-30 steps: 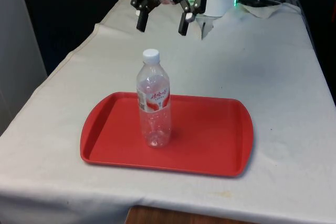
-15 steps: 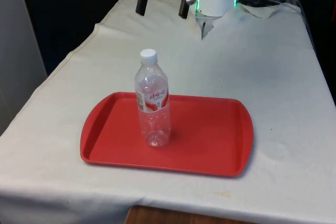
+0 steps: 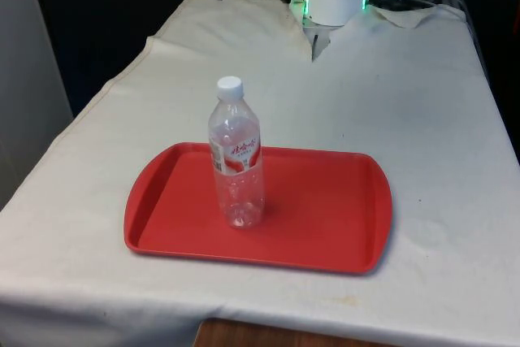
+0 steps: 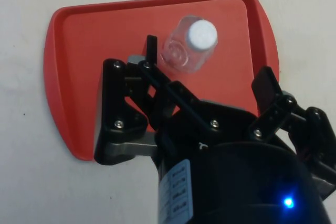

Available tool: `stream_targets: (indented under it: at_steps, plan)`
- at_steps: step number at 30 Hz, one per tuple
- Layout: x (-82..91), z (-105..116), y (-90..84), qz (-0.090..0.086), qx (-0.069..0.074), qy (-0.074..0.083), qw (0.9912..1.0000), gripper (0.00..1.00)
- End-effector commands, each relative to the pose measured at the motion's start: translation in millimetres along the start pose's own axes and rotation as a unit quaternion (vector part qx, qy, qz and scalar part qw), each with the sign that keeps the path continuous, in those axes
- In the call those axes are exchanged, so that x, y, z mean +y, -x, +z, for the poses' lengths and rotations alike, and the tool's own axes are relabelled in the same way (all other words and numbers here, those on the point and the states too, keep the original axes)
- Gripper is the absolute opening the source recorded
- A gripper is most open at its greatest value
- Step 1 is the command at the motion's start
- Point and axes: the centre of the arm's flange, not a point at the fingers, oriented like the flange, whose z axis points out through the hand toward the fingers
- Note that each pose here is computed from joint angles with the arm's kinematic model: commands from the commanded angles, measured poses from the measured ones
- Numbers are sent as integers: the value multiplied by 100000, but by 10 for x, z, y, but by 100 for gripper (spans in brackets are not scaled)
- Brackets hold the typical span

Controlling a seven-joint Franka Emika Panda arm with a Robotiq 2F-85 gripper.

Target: Place the bottle upright on the tray.

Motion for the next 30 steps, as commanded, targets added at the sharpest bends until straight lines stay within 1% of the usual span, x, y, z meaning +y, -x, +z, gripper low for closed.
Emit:
stream_targets:
  at_steps: [1,3,4,5,12,13,14,15,18,22,23,24,30]
  plan:
    - [-25,-46,-15,-39,-514,-225,99998,100]
    - [-25,-69,-35,-31,-759,-139,99997,100]
    - [-6,-45,-38,39,-313,64,99999,100]
    - [-24,-79,-44,-4,-911,-104,99996,100]
    - [-35,-168,-117,-148,-1864,137,99982,100]
    - [-36,-183,-130,-168,-1916,154,99981,100]
    - [-24,-160,-134,-162,-1467,361,99988,100]
    - [-36,-189,-135,-203,-2060,205,99978,100]
    - [-49,-226,-167,-442,-2593,349,99965,100]
    - [-59,-261,-189,-668,-3047,432,99950,100]
    - [-45,-246,-198,-575,-2667,624,99961,100]
    - [-62,-280,-196,-804,-3349,482,99940,100]
    - [-56,-316,-198,-1113,-3981,543,99913,100]
